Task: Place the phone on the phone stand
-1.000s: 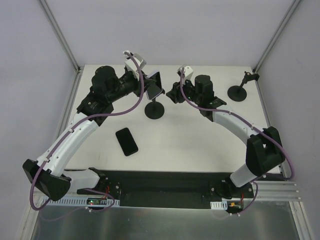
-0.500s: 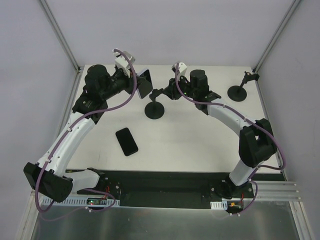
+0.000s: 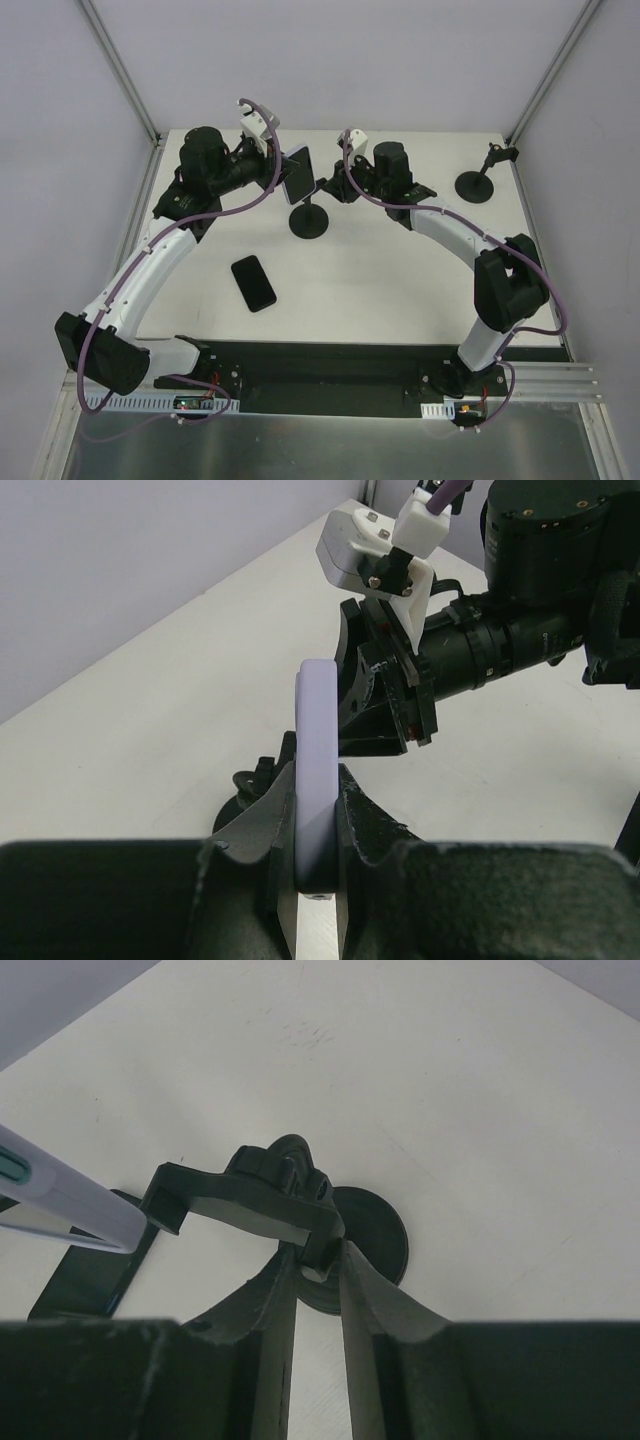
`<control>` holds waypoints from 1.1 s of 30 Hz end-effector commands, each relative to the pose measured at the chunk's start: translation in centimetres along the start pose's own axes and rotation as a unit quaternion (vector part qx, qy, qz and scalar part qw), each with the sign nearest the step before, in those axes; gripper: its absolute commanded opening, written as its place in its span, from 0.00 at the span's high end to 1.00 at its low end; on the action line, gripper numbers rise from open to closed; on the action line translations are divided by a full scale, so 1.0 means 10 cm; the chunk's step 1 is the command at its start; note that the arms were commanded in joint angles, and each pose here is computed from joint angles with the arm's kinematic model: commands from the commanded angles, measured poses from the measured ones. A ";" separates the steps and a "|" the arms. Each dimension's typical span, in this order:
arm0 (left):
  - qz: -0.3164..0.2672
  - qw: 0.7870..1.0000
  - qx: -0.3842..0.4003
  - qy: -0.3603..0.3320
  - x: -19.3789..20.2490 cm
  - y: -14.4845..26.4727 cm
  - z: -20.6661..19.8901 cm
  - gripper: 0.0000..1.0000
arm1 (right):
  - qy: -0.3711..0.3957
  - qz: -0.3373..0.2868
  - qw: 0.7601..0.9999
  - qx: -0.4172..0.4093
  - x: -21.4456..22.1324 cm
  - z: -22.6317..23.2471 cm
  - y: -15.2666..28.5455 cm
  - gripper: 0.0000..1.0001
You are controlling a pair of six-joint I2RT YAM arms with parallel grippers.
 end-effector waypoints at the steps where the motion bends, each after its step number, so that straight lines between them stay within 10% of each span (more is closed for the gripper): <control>1: -0.056 0.997 0.029 -0.034 -0.31 0.00 -0.07 1.00 | 0.028 -0.034 0.999 0.005 -0.25 0.00 0.00 0.76; 13: -0.036 0.987 0.148 -0.045 -0.17 -0.14 -0.18 1.00 | 0.033 -0.040 0.999 0.015 -0.28 -0.02 0.02 0.99; 20: -0.002 0.946 0.321 -0.052 0.14 -0.47 -0.31 1.00 | 0.036 -0.039 0.999 0.000 -0.26 0.01 0.02 0.99; 33: -0.045 0.905 0.398 -0.142 0.60 -0.85 -0.30 1.00 | 0.034 -0.041 0.997 -0.056 -0.24 0.06 0.04 0.99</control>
Point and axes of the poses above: each gripper's point midway between its finger pads, its own y axis back along the fingers, its own z axis along the line the jaws close on, x = y × z, the point moved 5 cm from there along y, back along the fingers, and after that the axes turned 2 degrees about y, right-handed, at the moved point
